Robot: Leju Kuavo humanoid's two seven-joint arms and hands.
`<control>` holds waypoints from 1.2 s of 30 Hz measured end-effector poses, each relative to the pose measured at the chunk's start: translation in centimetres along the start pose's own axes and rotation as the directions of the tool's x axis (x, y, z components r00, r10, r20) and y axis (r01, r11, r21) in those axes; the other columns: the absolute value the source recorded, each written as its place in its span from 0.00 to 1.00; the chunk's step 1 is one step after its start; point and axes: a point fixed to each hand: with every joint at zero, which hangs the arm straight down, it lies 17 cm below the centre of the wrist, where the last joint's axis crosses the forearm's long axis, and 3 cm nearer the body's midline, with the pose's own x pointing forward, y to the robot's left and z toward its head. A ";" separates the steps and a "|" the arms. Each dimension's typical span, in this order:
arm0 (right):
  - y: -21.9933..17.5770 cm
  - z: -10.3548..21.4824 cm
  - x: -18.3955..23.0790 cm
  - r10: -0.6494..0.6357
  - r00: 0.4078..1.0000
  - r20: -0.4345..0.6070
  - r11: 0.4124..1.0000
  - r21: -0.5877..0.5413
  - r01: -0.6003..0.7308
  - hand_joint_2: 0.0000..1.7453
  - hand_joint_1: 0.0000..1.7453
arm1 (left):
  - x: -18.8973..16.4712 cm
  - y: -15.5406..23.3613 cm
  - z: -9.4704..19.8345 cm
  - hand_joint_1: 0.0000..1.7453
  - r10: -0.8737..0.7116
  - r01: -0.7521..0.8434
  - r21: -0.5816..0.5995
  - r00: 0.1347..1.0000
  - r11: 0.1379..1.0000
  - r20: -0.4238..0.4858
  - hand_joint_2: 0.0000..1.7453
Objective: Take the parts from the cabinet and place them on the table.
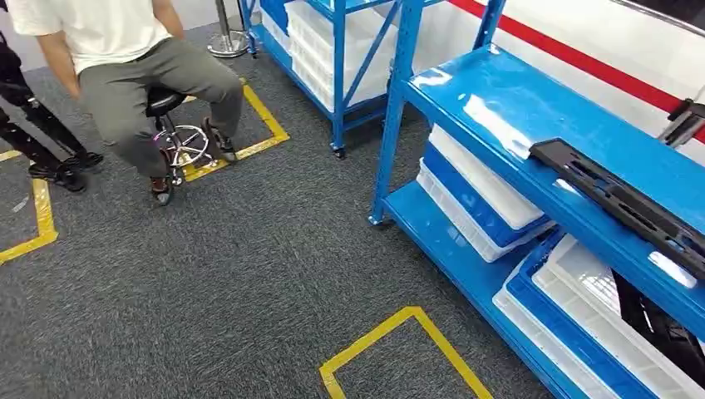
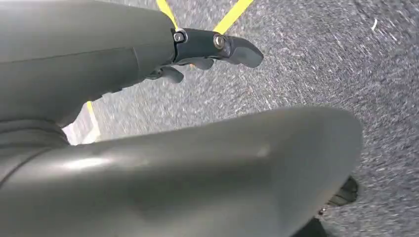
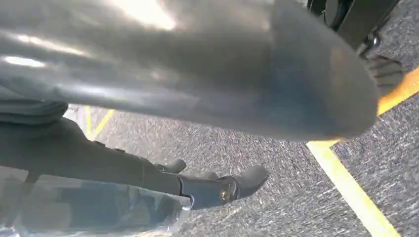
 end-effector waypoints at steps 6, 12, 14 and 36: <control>-1.0 0.2 -0.5 0.011 1.000 -0.009 1.000 -0.008 -0.011 0.00 0.00 | 0.2 0.0 0.0 0.00 -0.009 0.009 -0.001 1.000 1.000 0.005 0.00; -1.7 0.3 -1.0 0.015 1.000 -0.017 1.000 -0.008 -0.016 0.00 0.00 | 0.6 0.0 0.1 0.00 -0.013 0.013 -0.002 1.000 1.000 0.013 0.00; -2.1 0.4 -0.9 0.017 1.000 -0.017 1.000 -0.012 -0.018 0.00 0.00 | 0.4 0.0 0.0 0.00 -0.017 0.017 -0.002 1.000 1.000 0.013 0.00; -4.2 0.8 -1.8 0.015 0.999 -0.040 0.999 -0.034 -0.017 0.00 0.00 | 0.4 0.2 0.0 0.00 -0.072 0.072 0.008 0.997 0.997 0.024 1.00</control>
